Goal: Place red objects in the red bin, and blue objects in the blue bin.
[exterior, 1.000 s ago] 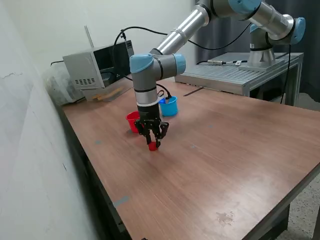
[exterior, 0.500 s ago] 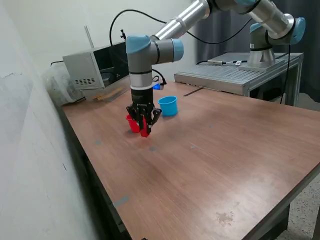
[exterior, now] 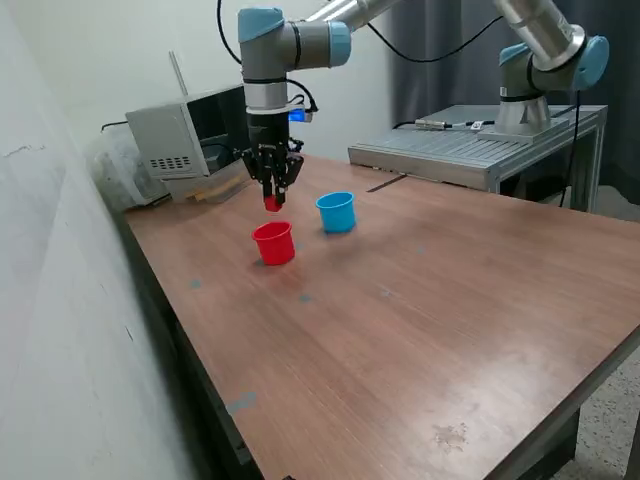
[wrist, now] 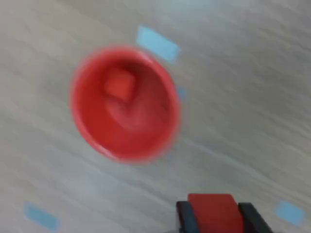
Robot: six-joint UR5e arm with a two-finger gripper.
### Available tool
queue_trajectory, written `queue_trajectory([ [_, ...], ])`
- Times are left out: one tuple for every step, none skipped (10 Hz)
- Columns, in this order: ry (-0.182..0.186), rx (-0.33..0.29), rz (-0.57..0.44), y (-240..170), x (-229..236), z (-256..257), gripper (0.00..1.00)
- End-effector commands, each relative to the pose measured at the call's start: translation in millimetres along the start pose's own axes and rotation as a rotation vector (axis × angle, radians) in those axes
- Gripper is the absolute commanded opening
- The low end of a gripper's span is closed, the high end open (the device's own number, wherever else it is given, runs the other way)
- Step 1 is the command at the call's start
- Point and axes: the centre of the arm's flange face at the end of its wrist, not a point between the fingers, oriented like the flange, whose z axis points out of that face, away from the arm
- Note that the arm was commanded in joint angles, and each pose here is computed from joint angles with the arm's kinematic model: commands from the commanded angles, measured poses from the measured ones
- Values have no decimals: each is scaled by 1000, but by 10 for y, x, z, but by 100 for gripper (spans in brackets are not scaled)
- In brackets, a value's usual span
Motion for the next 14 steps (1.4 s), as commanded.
queue_trajectory([
  [10,43,81,-385,-528,196,0],
  [21,59,81,-405,-513,358,0],
  [21,59,81,-403,-497,521,0],
  [25,66,82,-397,-488,650,0],
  [21,59,84,-386,-492,692,0],
  [27,63,83,-385,-482,761,0],
  [22,55,84,-366,-499,728,0],
  [11,44,87,-352,-514,719,100],
  [4,35,93,-348,-566,686,100],
  [3,34,93,-344,-569,690,100],
  [-2,26,95,-334,-595,663,100],
  [-7,26,100,-340,-612,639,100],
  [-12,28,124,-361,-577,455,100],
  [-3,56,173,-477,-459,-1,100],
])
